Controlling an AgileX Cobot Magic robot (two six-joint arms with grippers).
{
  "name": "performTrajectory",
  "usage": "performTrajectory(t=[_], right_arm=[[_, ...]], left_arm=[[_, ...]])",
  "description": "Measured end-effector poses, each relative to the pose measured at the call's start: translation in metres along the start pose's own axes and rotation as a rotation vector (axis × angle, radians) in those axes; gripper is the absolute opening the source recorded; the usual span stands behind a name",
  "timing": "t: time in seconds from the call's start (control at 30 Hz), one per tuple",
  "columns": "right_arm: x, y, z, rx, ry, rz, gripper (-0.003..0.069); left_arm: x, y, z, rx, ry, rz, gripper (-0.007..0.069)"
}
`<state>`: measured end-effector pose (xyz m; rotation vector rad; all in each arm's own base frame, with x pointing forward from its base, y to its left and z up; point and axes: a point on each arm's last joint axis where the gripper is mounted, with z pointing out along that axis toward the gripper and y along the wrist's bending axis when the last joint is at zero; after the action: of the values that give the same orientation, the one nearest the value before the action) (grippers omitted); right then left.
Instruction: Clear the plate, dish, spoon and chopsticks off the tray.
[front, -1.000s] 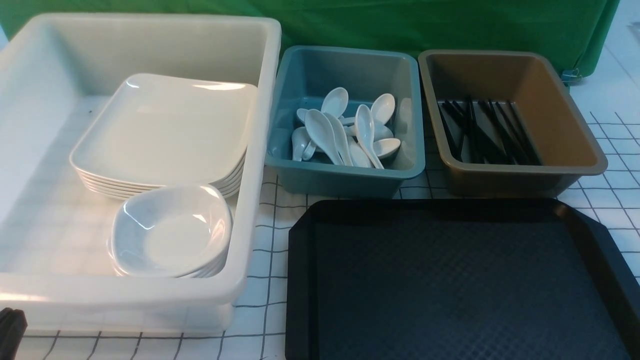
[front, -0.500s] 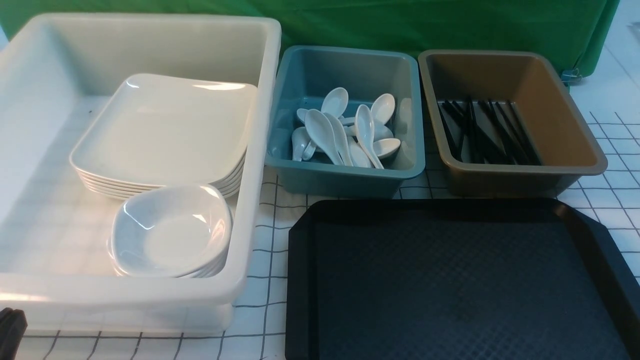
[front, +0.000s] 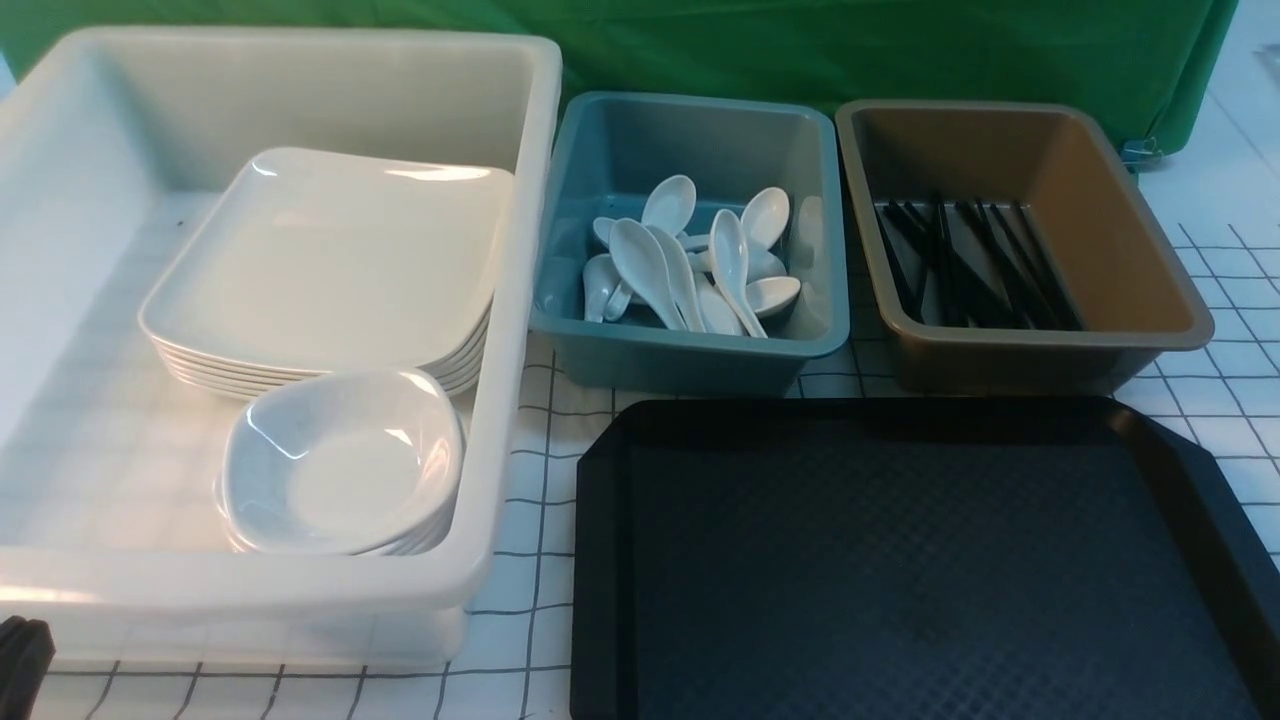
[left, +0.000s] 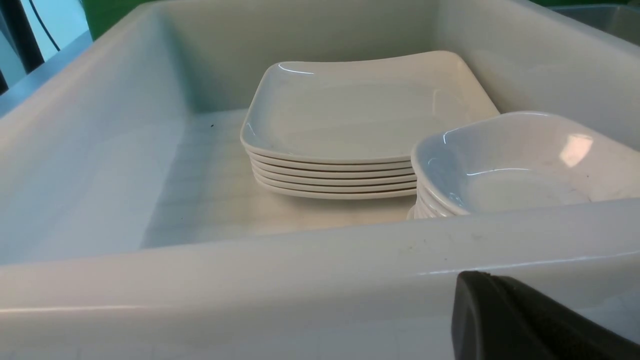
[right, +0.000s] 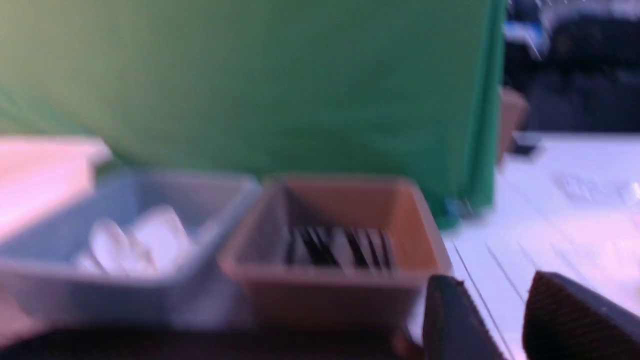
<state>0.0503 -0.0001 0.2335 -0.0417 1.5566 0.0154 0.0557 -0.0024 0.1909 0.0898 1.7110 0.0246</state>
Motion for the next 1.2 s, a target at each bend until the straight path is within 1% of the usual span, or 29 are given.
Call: performTrajectory(t=[0.03, 0.07, 0.1, 0.2, 0.63, 0.73, 0.87, 1.2], right_arm=[[0.016, -0.001, 0.003, 0.018, 0.049, -0.002, 0.0237], [0.021, -0.001, 0.004, 0.028, 0.068, -0.002, 0.0237], [0.038, -0.003, 0.005, 0.062, 0.134, 0.001, 0.0238], [0.045, -0.005, 0.004, 0.091, 0.185, 0.004, 0.0239], [0.044, -0.004, 0.005, 0.085, 0.167, 0.003, 0.0239], [0.044, -0.003, 0.005, 0.077, 0.165, -0.001, 0.0239], [0.043, 0.0, 0.005, 0.041, 0.162, -0.013, 0.0239], [0.043, 0.001, 0.005, 0.032, 0.16, -0.029, 0.0242]], left_arm=[[0.0, 0.0, 0.0, 0.0, 0.0, 0.0, 0.0004], [0.0, 0.0, 0.0, 0.0, 0.0, 0.0, 0.0004], [0.0, 0.0, 0.0, 0.0, 0.001, 0.0, 0.0004], [0.0, 0.0, 0.0, 0.0, 0.001, 0.0, 0.0004], [0.0, 0.0, 0.0, 0.0, 0.002, 0.0, 0.0004], [0.0, 0.0, 0.0, 0.0, 0.002, 0.0, 0.0004], [0.0, 0.0, 0.0, 0.0, 0.002, 0.0, 0.0004], [0.0, 0.0, 0.0, 0.0, 0.002, 0.001, 0.0004]])
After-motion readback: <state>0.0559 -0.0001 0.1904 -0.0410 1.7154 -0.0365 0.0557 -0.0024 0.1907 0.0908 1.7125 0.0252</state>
